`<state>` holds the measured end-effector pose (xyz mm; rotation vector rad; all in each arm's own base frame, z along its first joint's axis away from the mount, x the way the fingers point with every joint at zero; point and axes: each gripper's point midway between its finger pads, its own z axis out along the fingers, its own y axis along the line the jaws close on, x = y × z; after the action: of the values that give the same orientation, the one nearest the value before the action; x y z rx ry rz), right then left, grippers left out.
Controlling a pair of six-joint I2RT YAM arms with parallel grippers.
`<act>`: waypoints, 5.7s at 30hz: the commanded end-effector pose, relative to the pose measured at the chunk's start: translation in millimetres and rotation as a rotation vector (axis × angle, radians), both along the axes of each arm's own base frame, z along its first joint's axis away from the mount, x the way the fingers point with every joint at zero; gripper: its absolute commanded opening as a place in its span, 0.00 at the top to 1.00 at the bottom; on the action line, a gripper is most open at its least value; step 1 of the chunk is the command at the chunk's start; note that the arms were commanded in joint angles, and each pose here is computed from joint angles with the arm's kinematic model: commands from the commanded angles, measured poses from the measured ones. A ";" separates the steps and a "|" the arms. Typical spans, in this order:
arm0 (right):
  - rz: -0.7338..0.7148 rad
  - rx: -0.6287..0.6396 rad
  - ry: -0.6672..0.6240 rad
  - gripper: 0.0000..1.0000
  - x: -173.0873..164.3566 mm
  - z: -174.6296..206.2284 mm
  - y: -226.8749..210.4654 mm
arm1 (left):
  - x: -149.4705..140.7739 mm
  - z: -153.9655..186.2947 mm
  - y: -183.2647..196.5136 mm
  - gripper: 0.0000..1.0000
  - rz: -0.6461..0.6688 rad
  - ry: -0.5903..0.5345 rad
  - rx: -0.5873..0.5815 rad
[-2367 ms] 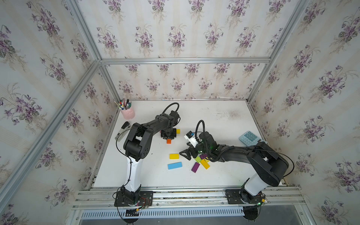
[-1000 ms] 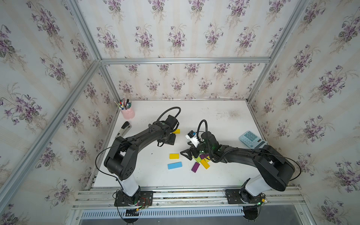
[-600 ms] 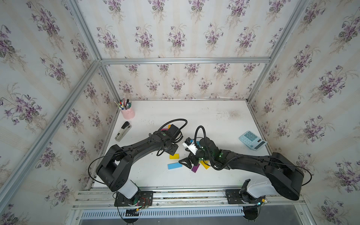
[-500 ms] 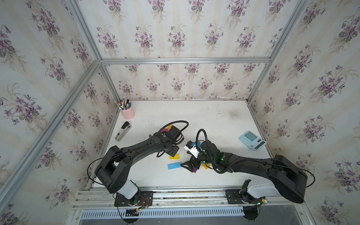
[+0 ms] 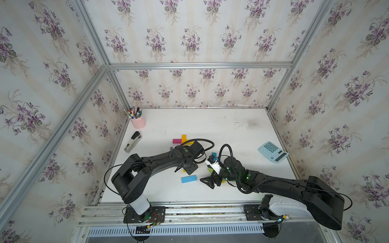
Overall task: Assemble the letter t with building blocks
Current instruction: Pick up the building block from the center of the board, then assemble the building block at the center of the board.
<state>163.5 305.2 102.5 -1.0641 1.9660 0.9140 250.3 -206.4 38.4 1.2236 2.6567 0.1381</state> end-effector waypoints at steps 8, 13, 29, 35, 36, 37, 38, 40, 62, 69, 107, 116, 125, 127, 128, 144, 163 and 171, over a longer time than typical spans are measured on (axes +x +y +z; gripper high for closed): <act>-0.015 0.047 -0.038 0.00 4.4 12.6 -2.3 | -3.0 -17.9 13.6 0.37 -0.086 0.075 0.132; -0.019 0.047 -0.036 0.00 6.0 12.0 -3.4 | 0.0 -21.5 5.6 0.37 -0.105 0.084 0.116; -0.018 0.069 -0.045 0.00 5.3 17.8 -5.3 | -17.5 -34.6 2.2 0.54 -0.036 0.207 0.035; -0.020 0.085 -0.048 0.00 5.5 23.3 -5.0 | -14.6 -27.2 3.4 0.62 -0.007 0.183 0.026; -0.023 0.086 -0.051 0.00 6.0 24.2 -5.3 | -13.7 -24.8 2.3 0.62 0.001 0.178 0.018; -0.028 0.088 -0.054 0.00 6.7 25.5 -5.8 | -12.3 -22.8 1.5 0.63 0.013 0.173 0.011; -0.036 0.089 -0.058 0.00 7.7 26.2 -6.7 | -10.0 -19.1 0.6 0.65 0.028 0.163 0.004; -0.038 0.100 -0.062 0.00 7.7 30.2 -6.7 | -4.1 -10.3 -0.2 0.67 0.078 0.143 -0.015; -0.129 0.126 -0.089 0.00 35.3 46.8 6.4 | 7.7 18.5 38.9 0.64 0.799 -0.008 -0.187; -0.124 0.160 -0.123 0.00 26.3 41.6 -5.2 | 11.6 0.9 44.9 0.64 0.848 0.012 -0.153; -0.112 0.075 -0.079 0.00 39.7 9.6 5.8 | 42.1 -24.7 44.2 0.66 0.854 0.047 -0.133; -0.119 0.078 -0.076 0.00 41.9 9.9 3.7 | 44.2 -25.3 49.2 0.66 0.854 0.038 -0.103; -0.120 0.078 -0.074 0.00 42.6 9.5 2.8 | 50.1 -22.5 50.9 0.66 0.852 0.027 -0.097; -0.123 0.078 -0.075 0.00 43.4 9.8 2.5 | 51.2 -22.0 51.4 0.66 0.850 0.026 -0.093; -0.122 0.076 -0.073 0.00 43.2 9.3 2.4 | 51.5 -22.5 50.7 0.66 0.848 0.028 -0.094; -0.120 0.081 -0.067 0.00 44.5 9.4 2.1 | 51.9 -30.6 47.9 0.62 0.847 0.048 -0.086; -0.112 0.078 -0.061 0.00 43.9 8.0 2.8 | 53.9 -29.6 46.3 0.60 0.849 0.048 -0.096; -0.110 0.080 -0.059 0.00 43.2 7.9 2.9 | 54.3 -31.1 45.8 0.59 0.848 0.048 -0.098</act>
<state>206.1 305.3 105.0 -0.9091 1.9303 0.8741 306.4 -162.0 13.0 0.0027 2.9749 0.0908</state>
